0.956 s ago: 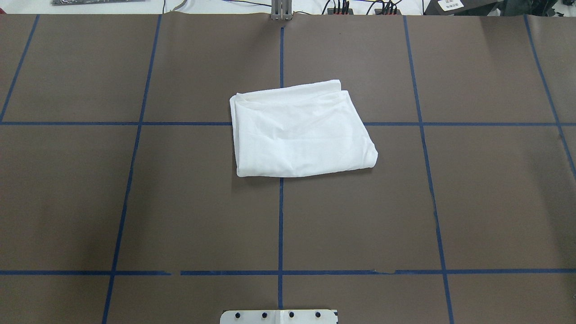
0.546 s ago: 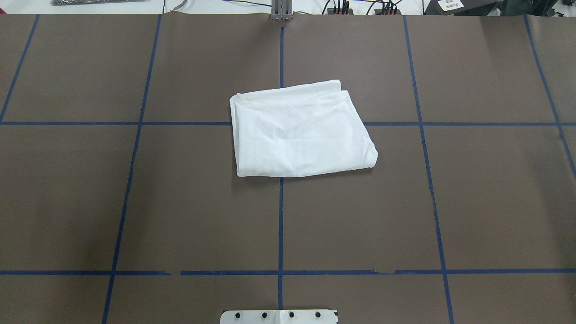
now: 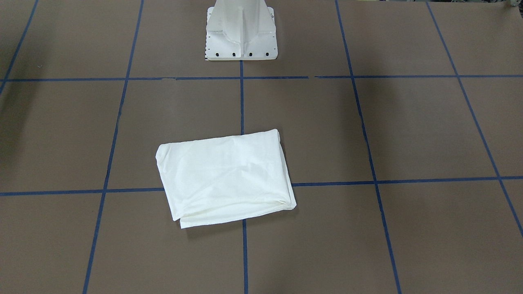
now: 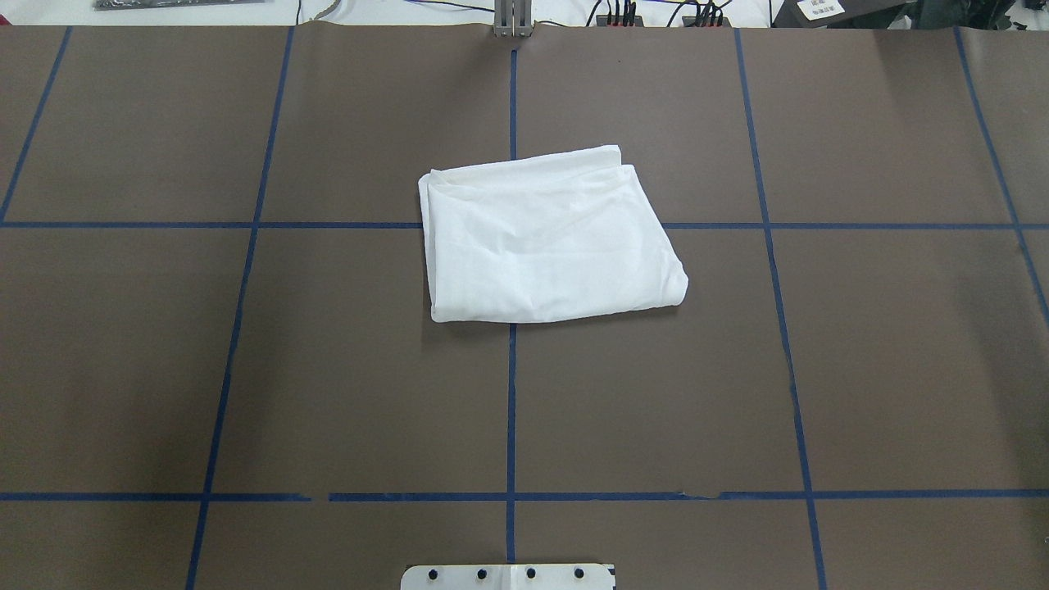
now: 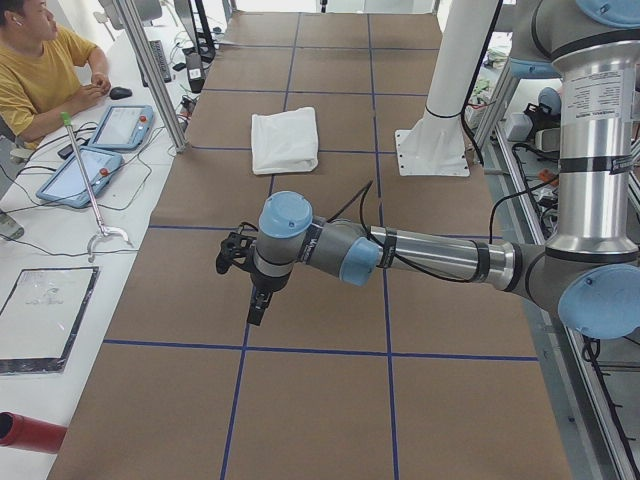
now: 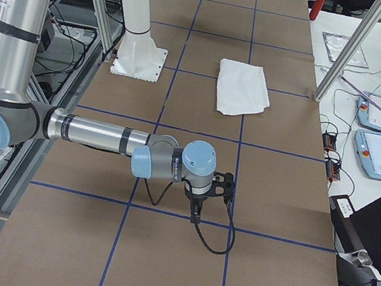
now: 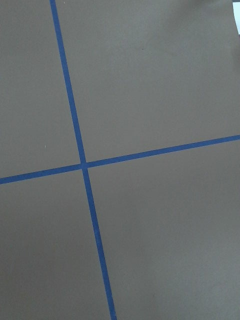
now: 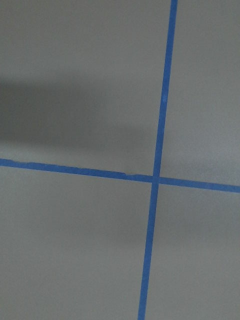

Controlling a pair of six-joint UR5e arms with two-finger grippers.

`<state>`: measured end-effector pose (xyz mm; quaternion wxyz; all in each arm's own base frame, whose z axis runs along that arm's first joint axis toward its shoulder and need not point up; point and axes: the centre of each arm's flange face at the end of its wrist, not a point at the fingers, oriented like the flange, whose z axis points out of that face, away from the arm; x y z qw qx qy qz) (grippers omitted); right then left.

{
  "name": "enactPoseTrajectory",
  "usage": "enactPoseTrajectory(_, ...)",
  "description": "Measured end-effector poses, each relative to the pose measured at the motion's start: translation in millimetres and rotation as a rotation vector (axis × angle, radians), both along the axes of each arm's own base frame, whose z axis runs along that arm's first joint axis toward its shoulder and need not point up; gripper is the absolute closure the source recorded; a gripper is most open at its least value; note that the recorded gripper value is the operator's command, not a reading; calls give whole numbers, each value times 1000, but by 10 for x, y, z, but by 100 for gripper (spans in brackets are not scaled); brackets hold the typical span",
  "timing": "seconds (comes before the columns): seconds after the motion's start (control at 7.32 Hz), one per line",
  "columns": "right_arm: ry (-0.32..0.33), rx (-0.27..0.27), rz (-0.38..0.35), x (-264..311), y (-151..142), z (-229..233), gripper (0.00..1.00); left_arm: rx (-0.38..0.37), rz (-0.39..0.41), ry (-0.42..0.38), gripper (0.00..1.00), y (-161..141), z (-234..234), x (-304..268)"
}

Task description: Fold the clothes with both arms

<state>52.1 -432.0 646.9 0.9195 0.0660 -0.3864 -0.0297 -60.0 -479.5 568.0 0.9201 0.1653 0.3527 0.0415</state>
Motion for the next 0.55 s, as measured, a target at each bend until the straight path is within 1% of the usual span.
enactPoseTrajectory(0.27,-4,2,-2,-3,5,-9,0,3,2,0,0,-9,-7,1)
enactPoseTrajectory(0.55,-24,-3,-6,-16,27,-5,0,2,2,1,0,-2,-2,2)
